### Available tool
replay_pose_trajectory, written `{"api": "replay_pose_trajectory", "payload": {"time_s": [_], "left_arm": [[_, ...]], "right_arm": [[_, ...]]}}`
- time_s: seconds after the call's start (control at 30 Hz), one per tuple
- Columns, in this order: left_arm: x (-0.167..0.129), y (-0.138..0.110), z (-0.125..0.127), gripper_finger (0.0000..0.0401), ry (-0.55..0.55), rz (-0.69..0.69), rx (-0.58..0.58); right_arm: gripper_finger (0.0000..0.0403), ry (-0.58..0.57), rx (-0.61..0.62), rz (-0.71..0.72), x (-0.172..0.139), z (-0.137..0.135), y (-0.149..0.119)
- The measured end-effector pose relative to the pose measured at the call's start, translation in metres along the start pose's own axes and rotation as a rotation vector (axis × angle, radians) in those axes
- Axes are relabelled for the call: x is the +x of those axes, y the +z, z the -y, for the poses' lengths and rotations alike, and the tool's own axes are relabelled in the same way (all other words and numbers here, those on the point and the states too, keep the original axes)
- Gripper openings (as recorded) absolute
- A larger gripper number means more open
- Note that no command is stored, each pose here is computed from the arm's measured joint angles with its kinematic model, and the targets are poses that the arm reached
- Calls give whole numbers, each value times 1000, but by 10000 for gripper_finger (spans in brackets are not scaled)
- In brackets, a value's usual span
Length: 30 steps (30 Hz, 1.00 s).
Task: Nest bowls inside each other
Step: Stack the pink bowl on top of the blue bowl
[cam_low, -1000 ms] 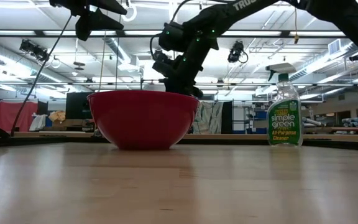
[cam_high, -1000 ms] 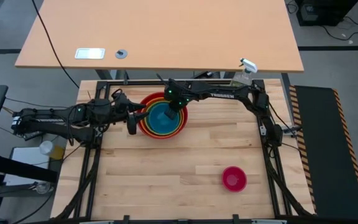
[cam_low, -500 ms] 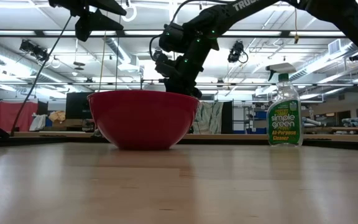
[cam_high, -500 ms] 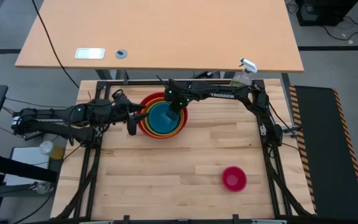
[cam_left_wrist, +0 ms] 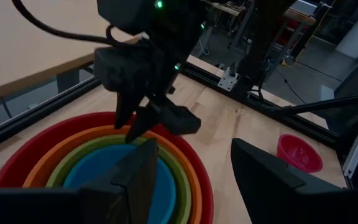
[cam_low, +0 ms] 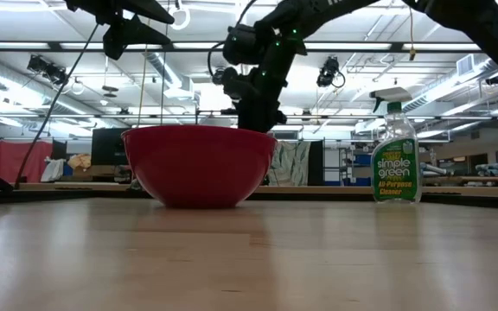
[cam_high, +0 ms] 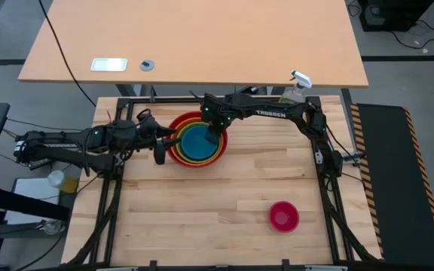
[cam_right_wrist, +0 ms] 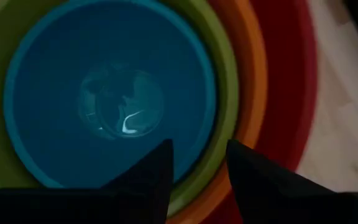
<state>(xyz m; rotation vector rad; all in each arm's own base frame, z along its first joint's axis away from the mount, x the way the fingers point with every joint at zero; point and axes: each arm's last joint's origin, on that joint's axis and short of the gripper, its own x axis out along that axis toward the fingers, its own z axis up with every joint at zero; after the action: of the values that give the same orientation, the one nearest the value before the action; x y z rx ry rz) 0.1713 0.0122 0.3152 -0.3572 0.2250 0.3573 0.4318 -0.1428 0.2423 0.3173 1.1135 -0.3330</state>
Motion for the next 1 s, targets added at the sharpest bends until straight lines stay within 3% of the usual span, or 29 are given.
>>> {"api": "replay_pose_trajectory", "payload": {"time_s": [0.33,0.6,0.87,1.0], "left_arm": [[-1,0,0,208,-10,0,-28],[-3,-1,5,208,-54,-9,-31],[-1,-13,6,208,-57,-44,-26],[1,-17,3,208,-34,-66,-22]], "right_arm": [[156,-1,-21,38,-34,3,14],[156,25,-107,174,-94,-2,12],[155,160,-213,292,-146,-33,-19],[155,184,-269,204,-136,-51,-55]]}}
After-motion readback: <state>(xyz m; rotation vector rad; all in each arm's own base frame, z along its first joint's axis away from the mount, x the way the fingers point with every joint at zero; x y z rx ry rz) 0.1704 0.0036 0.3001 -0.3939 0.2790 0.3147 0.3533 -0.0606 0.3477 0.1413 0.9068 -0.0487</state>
